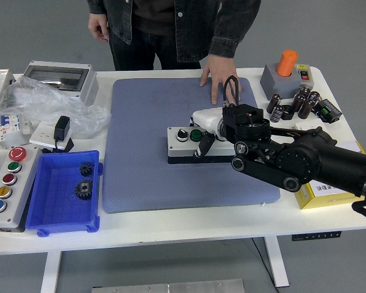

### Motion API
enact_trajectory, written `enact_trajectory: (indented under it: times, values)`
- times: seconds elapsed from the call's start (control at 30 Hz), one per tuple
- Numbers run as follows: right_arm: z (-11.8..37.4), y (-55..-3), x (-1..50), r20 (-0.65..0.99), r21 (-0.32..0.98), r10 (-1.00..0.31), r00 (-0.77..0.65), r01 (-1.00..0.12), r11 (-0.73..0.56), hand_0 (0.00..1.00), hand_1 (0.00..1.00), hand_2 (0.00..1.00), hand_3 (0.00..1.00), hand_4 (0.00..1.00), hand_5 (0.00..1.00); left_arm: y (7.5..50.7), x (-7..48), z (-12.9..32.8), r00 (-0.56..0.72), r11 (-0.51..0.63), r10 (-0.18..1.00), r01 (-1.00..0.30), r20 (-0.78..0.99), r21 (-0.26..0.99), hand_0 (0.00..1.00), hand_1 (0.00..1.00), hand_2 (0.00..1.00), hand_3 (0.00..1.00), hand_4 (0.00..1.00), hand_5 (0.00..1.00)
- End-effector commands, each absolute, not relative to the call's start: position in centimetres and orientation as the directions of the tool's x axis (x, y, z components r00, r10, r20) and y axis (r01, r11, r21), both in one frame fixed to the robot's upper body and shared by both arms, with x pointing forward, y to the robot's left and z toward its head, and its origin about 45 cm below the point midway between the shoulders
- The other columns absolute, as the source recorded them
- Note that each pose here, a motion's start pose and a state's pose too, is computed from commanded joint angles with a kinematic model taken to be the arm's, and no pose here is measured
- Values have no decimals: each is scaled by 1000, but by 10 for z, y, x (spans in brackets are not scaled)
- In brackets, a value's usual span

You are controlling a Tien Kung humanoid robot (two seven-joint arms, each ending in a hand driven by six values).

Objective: Pick up the button,place it on the desk,press the button,press the button

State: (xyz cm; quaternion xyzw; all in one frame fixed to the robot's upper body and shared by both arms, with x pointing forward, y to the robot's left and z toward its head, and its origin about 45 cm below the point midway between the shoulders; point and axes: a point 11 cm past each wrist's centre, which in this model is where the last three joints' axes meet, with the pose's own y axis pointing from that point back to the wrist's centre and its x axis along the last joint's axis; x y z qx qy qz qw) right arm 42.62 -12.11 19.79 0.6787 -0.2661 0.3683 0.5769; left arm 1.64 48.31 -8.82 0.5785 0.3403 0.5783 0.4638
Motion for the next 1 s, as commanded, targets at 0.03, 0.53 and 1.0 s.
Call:
enact_trajectory:
  times: [0.03,0.53,1.0]
  values:
    - [197,-122,426,809,584,51,586,-790,-188,539,582,503,413,646,2,483,16,-88,100,-338,930,-143,353,930,586,628,606,612,554,367]
    - [190,-127,423,796,599,21,605,-783,-166,546,598,557,415,632,2,483,13,-88,98,-340,930,-137,354,931,586,628,606,612,556,374]
    - [189,-125,417,791,605,35,611,-772,-192,667,682,755,734,715,58,482,13,-89,98,-334,932,-137,348,932,586,628,606,612,556,374]
